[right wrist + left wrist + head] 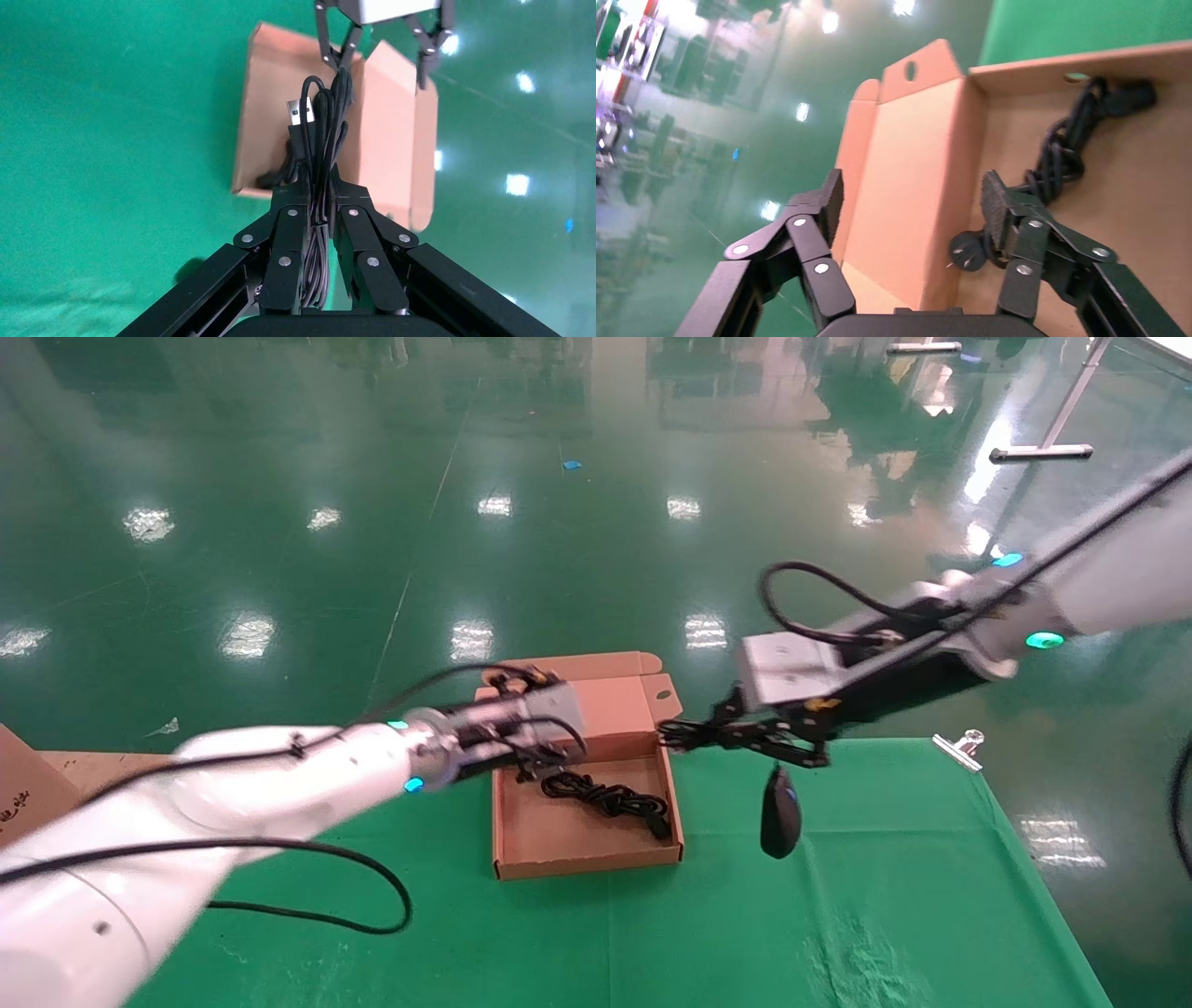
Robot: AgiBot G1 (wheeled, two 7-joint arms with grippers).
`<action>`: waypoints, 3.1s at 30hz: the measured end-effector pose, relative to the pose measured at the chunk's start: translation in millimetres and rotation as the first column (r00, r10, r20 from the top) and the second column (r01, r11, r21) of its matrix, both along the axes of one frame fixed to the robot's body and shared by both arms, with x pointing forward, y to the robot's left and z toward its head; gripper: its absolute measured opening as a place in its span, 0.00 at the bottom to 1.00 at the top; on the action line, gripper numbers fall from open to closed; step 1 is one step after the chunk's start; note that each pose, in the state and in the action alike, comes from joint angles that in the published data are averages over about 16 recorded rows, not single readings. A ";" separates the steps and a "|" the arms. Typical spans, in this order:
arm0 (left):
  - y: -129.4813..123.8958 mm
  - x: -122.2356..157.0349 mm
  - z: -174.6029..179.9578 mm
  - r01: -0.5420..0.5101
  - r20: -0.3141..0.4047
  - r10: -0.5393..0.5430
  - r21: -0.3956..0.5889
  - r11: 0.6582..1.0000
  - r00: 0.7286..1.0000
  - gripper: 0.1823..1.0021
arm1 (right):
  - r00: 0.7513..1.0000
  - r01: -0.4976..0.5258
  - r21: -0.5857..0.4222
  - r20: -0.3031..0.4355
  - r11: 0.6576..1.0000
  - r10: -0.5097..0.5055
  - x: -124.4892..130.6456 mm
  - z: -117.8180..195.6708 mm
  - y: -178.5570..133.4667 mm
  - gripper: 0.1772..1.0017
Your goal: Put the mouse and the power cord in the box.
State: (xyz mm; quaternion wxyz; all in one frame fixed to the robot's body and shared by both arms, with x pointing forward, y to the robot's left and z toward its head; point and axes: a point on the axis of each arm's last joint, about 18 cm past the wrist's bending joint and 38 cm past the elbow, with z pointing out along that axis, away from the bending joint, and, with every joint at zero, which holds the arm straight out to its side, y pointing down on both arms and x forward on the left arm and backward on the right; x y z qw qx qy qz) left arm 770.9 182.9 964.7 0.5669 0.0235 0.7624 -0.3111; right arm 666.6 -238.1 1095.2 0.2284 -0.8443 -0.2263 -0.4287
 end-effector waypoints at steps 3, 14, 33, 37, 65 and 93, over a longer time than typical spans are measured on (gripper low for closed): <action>20.7 -9.5 11.5 0.036 -0.017 -0.037 -0.059 0.998 0.999 0.64 | 1.000 -0.013 -0.009 0.015 1.000 0.013 5.1 -0.2 17.0 0.05; 113.9 -68.2 39.5 0.179 0.012 -0.179 -0.140 0.974 0.984 0.87 | 0.990 -0.022 0.001 0.139 1.000 0.021 36.3 -20.0 83.9 0.05; 203.0 -108.3 24.0 0.101 -0.002 -0.102 -0.161 0.982 0.995 1.00 | 0.985 0.003 0.036 0.174 0.999 -0.009 54.2 -104.4 154.2 0.05; 206.6 -108.5 21.0 0.091 -0.006 -0.093 -0.161 0.983 0.996 1.00 | 0.987 0.032 0.023 0.155 0.999 -0.035 58.8 -119.6 150.0 0.05; 208.5 -108.3 18.8 0.086 -0.007 -0.088 -0.160 0.983 0.996 1.00 | 0.941 0.186 0.068 0.275 0.980 -0.198 93.2 -156.1 127.1 0.05; 191.0 -122.4 19.4 0.166 -0.026 -0.177 -0.242 0.956 0.984 1.00 | 0.976 0.191 0.216 0.060 0.958 -0.208 75.8 -179.6 111.1 0.46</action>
